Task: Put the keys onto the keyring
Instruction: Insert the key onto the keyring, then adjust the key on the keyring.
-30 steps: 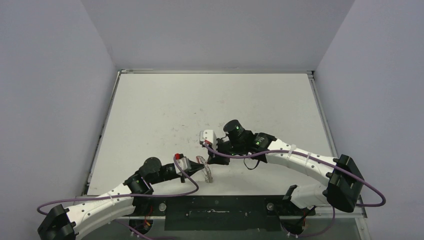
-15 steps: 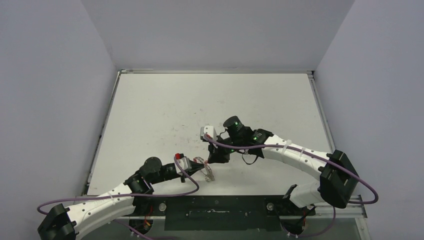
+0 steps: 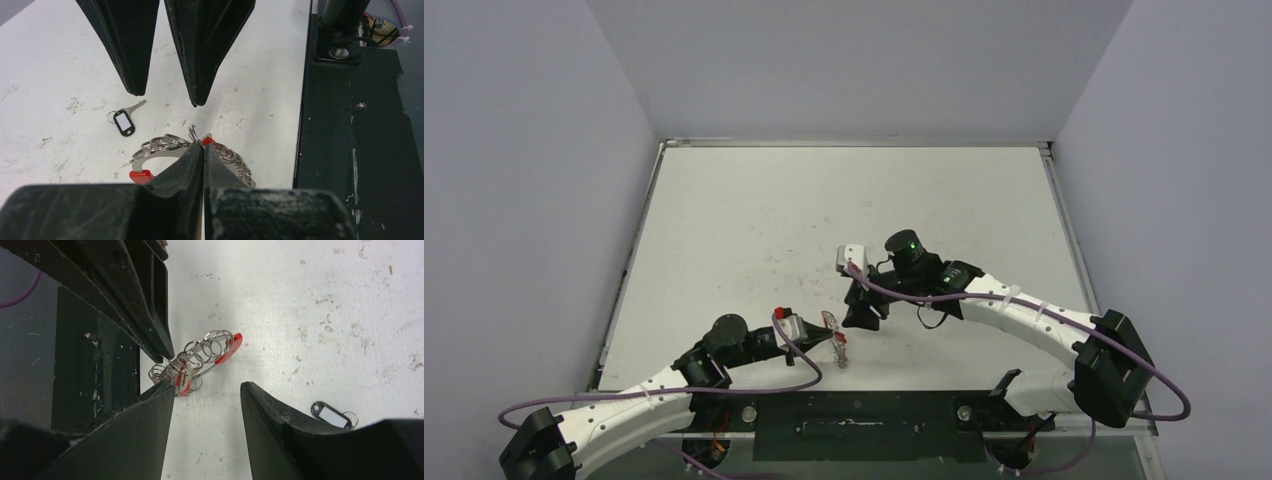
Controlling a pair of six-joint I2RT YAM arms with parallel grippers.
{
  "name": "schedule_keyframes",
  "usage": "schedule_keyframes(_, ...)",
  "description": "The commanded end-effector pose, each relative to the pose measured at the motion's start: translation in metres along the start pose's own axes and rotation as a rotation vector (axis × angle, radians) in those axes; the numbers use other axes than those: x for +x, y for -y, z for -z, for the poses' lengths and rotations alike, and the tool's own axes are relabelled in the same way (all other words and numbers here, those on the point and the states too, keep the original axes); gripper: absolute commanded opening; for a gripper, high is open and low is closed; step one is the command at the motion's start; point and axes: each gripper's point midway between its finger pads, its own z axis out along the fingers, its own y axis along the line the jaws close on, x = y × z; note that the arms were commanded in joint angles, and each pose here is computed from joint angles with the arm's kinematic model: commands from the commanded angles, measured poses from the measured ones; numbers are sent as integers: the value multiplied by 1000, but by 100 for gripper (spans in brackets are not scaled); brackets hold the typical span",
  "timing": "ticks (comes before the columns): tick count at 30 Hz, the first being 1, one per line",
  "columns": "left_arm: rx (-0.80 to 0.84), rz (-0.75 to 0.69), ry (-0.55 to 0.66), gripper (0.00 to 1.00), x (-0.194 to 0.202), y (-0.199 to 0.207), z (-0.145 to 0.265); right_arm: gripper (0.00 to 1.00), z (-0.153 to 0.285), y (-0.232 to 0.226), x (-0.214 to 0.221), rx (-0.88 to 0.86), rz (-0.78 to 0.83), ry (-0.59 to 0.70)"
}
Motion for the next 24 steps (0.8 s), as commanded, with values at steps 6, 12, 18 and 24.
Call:
schedule_keyframes(6,27,-46,98,0,-36,2,-4,50,1,-16,-26,-104,206,163)
schedule_keyframes(12,30,-47,99,0,-35,3,-3,46,-3,-22,-26,-152,314,217)
schedule_keyframes(18,33,-49,99,0,-36,3,-3,35,-7,-33,-25,-218,388,242)
schedule_keyframes(24,33,-49,99,0,-36,3,-3,29,-12,-36,-19,-245,430,229)
